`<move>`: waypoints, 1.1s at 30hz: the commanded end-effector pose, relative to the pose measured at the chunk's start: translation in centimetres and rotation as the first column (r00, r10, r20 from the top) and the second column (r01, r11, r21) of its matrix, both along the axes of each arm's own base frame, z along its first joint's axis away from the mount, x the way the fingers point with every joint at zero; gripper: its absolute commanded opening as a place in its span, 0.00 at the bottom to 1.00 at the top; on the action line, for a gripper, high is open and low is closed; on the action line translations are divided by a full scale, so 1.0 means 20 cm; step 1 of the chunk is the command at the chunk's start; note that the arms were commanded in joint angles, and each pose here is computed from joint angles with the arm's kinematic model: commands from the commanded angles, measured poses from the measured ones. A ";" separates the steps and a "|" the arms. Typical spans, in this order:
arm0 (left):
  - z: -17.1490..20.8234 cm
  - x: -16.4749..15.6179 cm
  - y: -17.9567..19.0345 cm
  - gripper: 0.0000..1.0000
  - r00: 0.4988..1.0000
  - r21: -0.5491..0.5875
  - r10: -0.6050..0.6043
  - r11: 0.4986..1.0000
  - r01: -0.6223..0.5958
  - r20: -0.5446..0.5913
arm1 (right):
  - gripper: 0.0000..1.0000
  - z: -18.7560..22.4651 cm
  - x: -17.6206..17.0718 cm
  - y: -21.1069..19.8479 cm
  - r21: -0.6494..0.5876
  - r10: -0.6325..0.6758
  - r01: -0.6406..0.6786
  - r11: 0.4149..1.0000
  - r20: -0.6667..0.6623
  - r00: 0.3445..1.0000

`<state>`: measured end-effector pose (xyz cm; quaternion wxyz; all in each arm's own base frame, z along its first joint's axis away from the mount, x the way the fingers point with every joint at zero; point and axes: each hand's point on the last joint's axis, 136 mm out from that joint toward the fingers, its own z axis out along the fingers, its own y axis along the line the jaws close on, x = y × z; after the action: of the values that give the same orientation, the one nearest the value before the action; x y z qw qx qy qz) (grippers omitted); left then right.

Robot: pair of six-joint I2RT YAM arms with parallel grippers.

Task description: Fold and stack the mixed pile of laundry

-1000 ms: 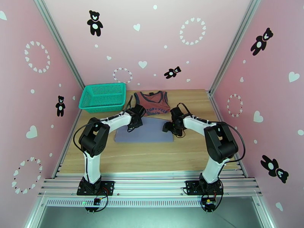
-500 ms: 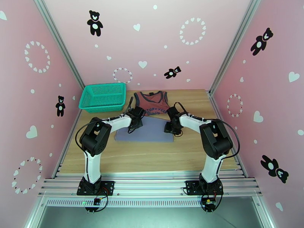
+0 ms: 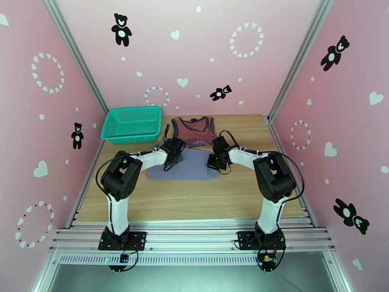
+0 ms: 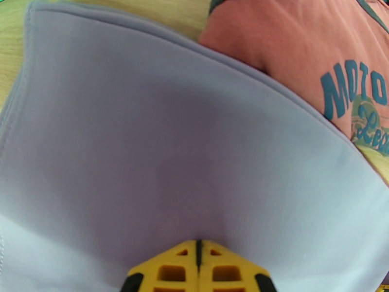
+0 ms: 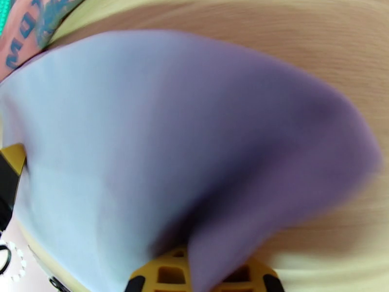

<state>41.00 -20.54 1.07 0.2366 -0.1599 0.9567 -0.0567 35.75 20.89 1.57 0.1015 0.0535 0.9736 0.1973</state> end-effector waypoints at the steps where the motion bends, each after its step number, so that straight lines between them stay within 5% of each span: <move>1: -0.41 -0.36 0.15 0.00 0.951 0.100 0.010 0.995 0.022 -0.309 | 0.00 -0.17 -0.16 -0.01 -0.020 0.046 -0.048 0.999 -0.111 0.993; 11: -0.39 -0.53 -0.10 0.00 0.930 0.008 -0.070 0.997 0.078 -0.361 | 0.00 0.26 -0.17 -0.42 -0.259 0.099 -0.096 0.961 0.000 0.995; 22: -0.24 -0.57 -0.60 0.00 0.917 -0.149 -0.229 0.971 0.189 -0.327 | 0.00 0.36 -0.19 -0.76 -0.451 0.088 -0.088 0.888 -0.022 0.996; 33: 0.01 -0.48 -0.65 0.00 0.933 -0.174 -0.282 0.953 0.246 -0.223 | 0.00 0.51 -0.13 -0.48 -0.230 0.145 -0.128 0.965 0.056 0.988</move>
<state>34.10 -35.15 2.02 0.1465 -0.0718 0.9708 -0.1758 32.81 9.05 9.41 0.1089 -0.0225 0.9928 0.0450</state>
